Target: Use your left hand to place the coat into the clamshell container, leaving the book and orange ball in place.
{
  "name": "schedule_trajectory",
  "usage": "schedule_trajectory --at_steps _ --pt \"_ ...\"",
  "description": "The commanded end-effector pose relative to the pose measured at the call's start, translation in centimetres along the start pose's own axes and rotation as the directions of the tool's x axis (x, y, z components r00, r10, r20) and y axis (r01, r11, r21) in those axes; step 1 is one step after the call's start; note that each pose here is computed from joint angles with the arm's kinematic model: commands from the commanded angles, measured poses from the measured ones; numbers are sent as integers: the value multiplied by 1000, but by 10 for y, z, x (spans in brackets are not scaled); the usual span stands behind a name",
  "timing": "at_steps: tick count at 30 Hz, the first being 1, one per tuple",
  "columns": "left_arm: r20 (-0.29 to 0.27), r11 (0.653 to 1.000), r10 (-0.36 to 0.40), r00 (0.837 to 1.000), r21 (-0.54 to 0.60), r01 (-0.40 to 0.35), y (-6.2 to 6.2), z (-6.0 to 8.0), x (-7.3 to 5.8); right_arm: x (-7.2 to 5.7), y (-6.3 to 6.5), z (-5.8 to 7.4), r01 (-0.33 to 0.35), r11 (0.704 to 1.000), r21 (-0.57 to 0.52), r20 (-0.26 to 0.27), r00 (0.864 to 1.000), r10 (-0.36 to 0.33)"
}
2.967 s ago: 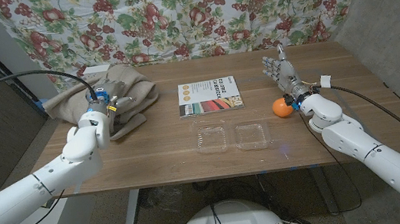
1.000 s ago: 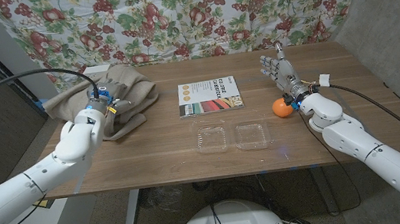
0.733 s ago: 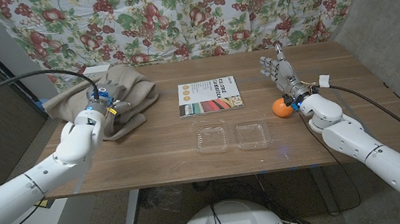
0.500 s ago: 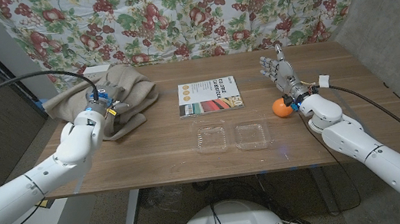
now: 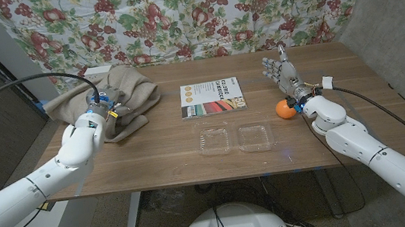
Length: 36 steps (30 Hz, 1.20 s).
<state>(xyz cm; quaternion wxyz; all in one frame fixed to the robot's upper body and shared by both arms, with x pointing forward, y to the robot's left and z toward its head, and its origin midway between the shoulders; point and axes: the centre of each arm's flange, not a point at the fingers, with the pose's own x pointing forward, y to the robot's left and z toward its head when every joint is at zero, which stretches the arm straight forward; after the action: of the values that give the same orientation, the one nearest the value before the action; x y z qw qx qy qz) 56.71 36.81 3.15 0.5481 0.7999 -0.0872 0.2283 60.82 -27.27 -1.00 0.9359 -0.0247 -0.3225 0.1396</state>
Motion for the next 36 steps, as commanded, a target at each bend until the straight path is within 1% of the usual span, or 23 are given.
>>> schedule_trajectory --at_steps 1,9,15,20,28,34,36 --pt "-4 999 -34 999 -19 33 -6 6 2 1 -1 -1 1 1000 5 2 1000 -1" --pt "2 999 -47 999 -27 47 -14 11 2 2 0 -2 3 1000 7 0 1000 -3" --pt "1 998 -53 999 -22 53 -16 11 2 2 -1 -1 4 1000 4 0 1000 -4" --pt "2 997 -68 998 -45 68 -17 11 2 2 0 -1 5 1000 6 2 1000 -5" --pt "5 994 -83 997 -69 83 -23 14 -1 1 0 2 6 1000 0 2 1000 -6" --pt "5 994 -82 997 -68 82 -24 14 0 3 0 3 1 1000 -2 4 1000 -1" --pt "13 995 -81 997 -65 82 -24 15 1 5 0 4 0 1000 -3 4 1000 0"
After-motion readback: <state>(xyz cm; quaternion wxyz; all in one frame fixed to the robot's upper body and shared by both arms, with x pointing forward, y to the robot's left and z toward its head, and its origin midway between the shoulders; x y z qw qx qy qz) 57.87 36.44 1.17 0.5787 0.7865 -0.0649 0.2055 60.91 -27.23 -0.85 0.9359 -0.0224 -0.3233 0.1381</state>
